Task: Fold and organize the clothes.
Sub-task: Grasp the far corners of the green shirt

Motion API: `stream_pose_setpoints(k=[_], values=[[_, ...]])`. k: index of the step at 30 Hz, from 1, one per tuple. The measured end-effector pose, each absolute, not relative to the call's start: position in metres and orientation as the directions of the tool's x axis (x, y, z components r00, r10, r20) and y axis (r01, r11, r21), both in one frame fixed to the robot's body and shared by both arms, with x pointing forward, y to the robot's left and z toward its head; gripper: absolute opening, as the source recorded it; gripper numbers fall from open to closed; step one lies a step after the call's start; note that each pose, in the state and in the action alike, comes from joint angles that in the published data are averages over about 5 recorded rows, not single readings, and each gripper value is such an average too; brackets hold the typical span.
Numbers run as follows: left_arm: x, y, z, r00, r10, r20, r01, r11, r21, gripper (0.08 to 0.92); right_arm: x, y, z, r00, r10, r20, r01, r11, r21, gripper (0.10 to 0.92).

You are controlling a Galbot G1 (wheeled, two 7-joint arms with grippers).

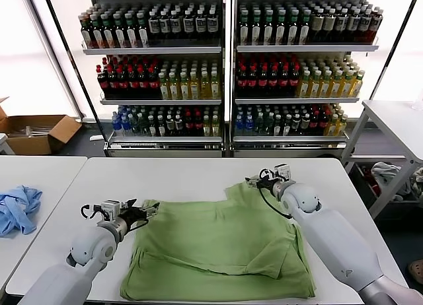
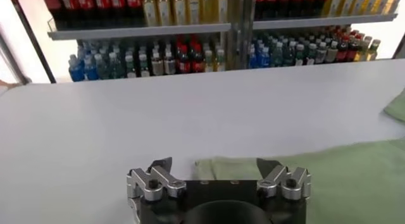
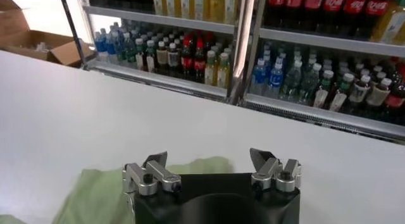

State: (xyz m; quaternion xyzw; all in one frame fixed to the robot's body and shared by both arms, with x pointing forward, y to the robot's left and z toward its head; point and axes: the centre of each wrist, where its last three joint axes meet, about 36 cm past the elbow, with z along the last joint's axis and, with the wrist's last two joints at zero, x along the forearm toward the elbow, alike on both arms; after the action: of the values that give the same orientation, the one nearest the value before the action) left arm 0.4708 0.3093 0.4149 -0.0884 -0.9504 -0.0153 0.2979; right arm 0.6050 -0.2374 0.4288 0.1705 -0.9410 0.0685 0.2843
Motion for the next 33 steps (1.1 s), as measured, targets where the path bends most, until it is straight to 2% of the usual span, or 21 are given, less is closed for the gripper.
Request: stream_pose_setpoints(k=[5, 9, 12, 19, 28, 31, 33], values=[[0.477, 0.313, 0.408, -0.796, 0.163, 0.583, 0.171, 0.984, -0.042, 0.81, 0.607, -0.237, 0.424, -0.771, -0.285, 0.57, -0.364, 0.931, -0.027, 0.823], [0.48, 0.315, 0.403, -0.789, 0.166, 0.591, 0.168, 0.984, -0.052, 0.726, 0.608, -0.237, 0.42, -0.763, -0.289, 0.578, -0.367, 0.93, -0.021, 0.821], [0.48, 0.315, 0.4, -0.785, 0.172, 0.596, 0.172, 0.983, -0.057, 0.64, 0.608, -0.238, 0.416, -0.758, -0.29, 0.584, -0.369, 0.929, -0.017, 0.78], [0.479, 0.314, 0.396, -0.776, 0.19, 0.602, 0.188, 0.98, -0.067, 0.458, 0.605, -0.239, 0.409, -0.748, -0.302, 0.591, -0.379, 0.925, -0.007, 0.585], [0.473, 0.311, 0.396, -0.771, 0.212, 0.6, 0.21, 0.975, -0.073, 0.165, 0.596, -0.244, 0.4, -0.738, -0.311, 0.599, -0.389, 0.921, -0.001, 0.324], [0.47, 0.309, 0.396, -0.773, 0.217, 0.596, 0.217, 0.973, -0.072, 0.103, 0.593, -0.245, 0.399, -0.739, -0.313, 0.597, -0.39, 0.921, -0.001, 0.238], [0.469, 0.309, 0.397, -0.777, 0.219, 0.591, 0.22, 0.973, -0.072, 0.091, 0.591, -0.245, 0.4, -0.74, -0.314, 0.595, -0.392, 0.92, -0.002, 0.177]])
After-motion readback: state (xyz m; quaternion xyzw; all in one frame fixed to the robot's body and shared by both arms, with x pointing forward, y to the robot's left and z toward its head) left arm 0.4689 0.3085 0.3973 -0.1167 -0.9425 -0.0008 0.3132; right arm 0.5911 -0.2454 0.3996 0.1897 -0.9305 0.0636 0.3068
